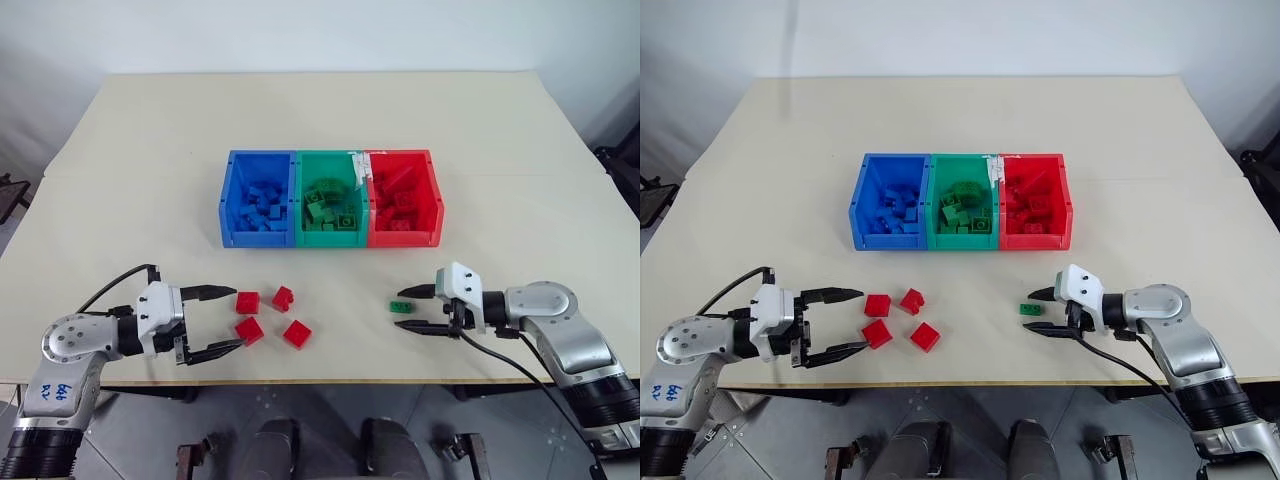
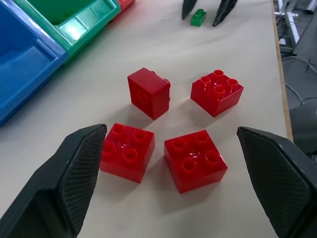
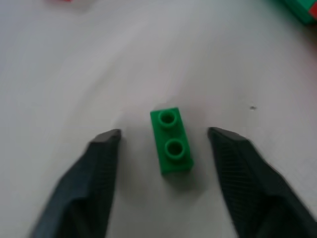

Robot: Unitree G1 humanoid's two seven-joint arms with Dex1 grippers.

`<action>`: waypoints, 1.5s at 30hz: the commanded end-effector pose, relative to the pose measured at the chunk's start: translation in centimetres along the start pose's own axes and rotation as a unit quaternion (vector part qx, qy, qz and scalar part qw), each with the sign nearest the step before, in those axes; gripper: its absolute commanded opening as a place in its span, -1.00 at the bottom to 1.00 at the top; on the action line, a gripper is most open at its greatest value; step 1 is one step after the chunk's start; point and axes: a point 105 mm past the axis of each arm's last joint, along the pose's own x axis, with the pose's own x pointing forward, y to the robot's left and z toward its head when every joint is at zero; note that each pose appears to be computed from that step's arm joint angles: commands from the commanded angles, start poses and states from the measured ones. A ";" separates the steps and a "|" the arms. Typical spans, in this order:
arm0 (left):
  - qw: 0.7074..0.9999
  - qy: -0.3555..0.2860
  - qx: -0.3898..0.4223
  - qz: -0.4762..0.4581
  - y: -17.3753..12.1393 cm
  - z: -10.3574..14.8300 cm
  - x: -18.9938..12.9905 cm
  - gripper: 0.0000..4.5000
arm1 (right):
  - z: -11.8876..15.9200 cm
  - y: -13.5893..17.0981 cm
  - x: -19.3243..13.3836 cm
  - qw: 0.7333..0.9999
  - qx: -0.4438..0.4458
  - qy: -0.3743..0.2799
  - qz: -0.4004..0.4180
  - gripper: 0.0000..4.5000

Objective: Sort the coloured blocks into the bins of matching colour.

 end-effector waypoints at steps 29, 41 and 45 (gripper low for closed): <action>0.986 -0.028 -0.040 0.157 0.7 0.3 -3.2 1.00 | 15.6 -11.0 6.4 0.963 0.036 -0.172 -0.205 -0.48; 0.982 -0.022 -0.044 0.180 2.1 0.1 -4.1 1.00 | 12.4 -5.4 1.4 0.978 -0.012 -0.192 -0.083 0.99; 0.983 -0.016 -0.054 0.173 2.4 0.0 -4.7 1.00 | 10.3 -2.2 -0.6 0.980 -0.013 -0.198 -0.025 0.99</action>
